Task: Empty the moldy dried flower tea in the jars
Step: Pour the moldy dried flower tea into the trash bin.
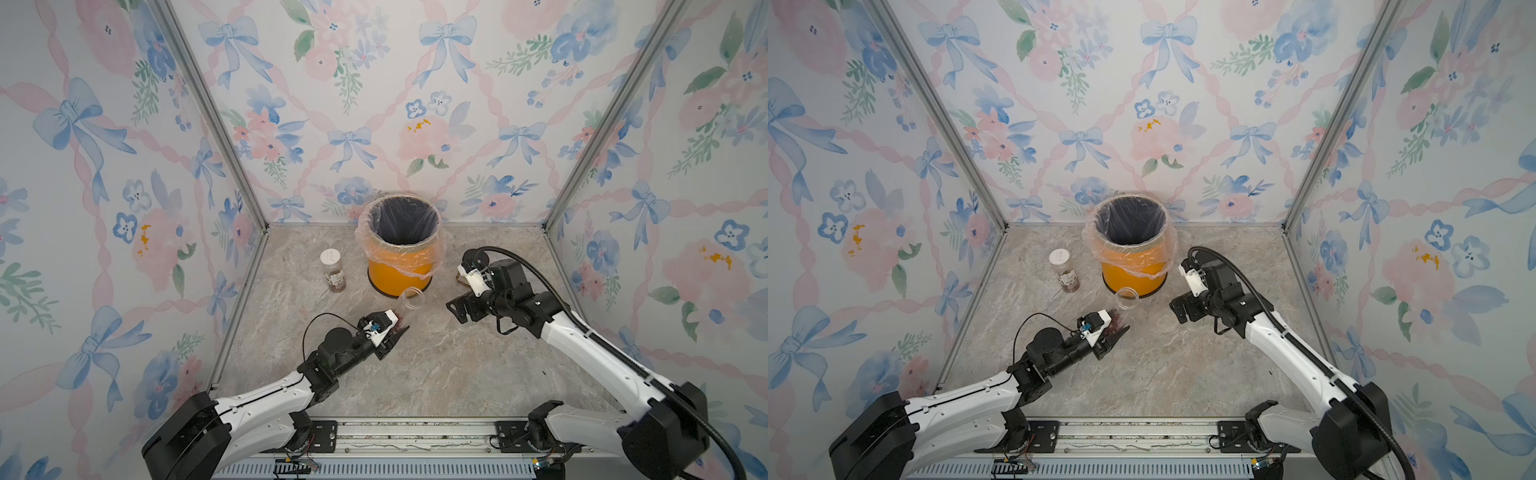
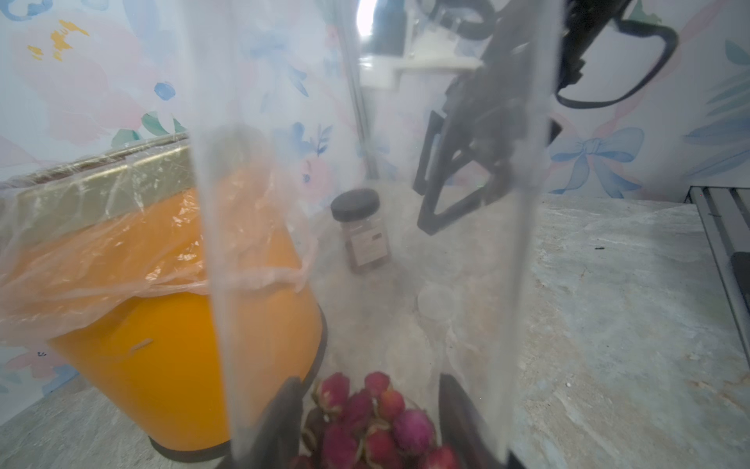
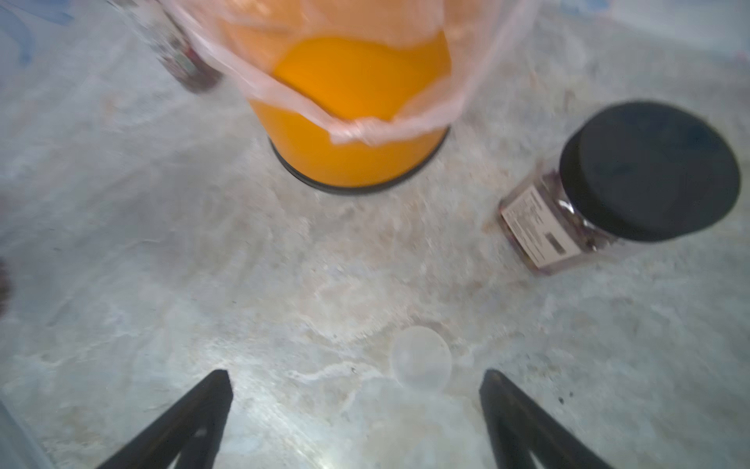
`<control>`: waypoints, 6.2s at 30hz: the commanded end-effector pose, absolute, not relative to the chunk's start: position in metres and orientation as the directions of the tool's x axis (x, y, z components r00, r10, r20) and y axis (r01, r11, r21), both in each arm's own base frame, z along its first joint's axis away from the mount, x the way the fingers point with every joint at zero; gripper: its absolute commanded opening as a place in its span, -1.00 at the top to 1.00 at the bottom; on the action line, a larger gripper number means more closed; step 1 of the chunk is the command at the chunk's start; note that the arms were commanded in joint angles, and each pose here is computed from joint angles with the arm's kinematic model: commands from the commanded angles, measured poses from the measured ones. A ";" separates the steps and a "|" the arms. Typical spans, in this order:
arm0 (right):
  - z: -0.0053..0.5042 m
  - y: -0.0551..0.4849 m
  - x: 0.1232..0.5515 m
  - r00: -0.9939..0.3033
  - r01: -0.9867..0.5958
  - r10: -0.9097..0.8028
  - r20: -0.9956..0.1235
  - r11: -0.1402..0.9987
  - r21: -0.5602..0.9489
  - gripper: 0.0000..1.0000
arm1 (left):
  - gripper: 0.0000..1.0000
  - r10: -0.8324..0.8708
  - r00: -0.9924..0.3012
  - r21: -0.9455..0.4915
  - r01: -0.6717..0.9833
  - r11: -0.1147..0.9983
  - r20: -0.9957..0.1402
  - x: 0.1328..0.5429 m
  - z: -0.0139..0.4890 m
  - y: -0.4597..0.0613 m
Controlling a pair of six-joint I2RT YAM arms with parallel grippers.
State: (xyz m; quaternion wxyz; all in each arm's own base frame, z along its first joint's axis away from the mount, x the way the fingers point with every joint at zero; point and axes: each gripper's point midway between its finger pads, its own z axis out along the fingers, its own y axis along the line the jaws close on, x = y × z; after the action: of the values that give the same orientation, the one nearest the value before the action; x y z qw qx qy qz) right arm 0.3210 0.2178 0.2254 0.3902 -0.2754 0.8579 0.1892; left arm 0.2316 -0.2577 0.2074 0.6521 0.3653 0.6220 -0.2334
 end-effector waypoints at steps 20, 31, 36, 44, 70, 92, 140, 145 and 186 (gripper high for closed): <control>0.381 0.364 0.225 -0.067 -0.969 0.144 -0.987 0.226 0.099 -0.97 | -0.08 -0.202 0.118 0.006 0.876 0.482 -0.972 0.204 0.297 -0.269; 0.367 0.394 0.219 -0.083 -0.983 0.091 -0.992 0.155 0.096 -0.91 | -0.10 -0.192 0.113 0.012 0.885 0.465 -0.975 0.202 0.294 -0.271; 0.364 0.404 0.220 -0.103 -0.985 0.087 -0.991 0.130 0.113 -0.71 | -0.11 -0.188 0.111 0.011 0.885 0.465 -0.976 0.203 0.292 -0.272; 0.356 0.412 0.217 -0.114 -0.986 0.073 -0.991 0.115 0.121 -0.33 | -0.13 -0.189 0.107 0.004 0.879 0.477 -0.976 0.205 0.292 -0.271; 0.362 0.285 0.346 -0.039 -0.698 -0.528 -0.849 0.622 -0.355 0.32 | -0.96 -0.188 0.139 -0.037 0.703 0.711 -0.972 0.232 0.300 -0.219; 0.320 0.270 0.508 -0.171 -0.395 -0.979 -0.112 0.172 -0.903 0.24 | -0.96 -0.107 0.089 -0.029 0.626 0.779 -0.990 0.242 0.279 -0.203; 0.290 0.296 0.545 0.224 -0.288 -0.858 0.462 -0.511 -0.810 0.00 | -0.96 -0.119 0.099 -0.039 0.581 0.813 -0.988 0.243 0.268 -0.177; 0.299 0.296 0.550 0.215 -0.268 -0.868 0.447 -0.493 -0.828 -0.01 | -0.96 -0.118 0.097 -0.040 0.580 0.813 -0.988 0.244 0.267 -0.177; 0.353 0.285 0.555 0.197 -0.144 -0.854 0.482 -0.512 -0.847 -0.05 | -0.96 -0.186 0.094 -0.106 0.546 0.831 -0.978 0.247 0.279 -0.166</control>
State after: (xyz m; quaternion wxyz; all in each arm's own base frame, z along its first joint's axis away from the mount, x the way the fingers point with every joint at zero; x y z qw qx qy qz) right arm 0.5544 0.2920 0.3080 0.3125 -0.7306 0.3562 -0.4916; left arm 0.2444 -0.1709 0.2765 0.7237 0.1621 0.6226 -0.2498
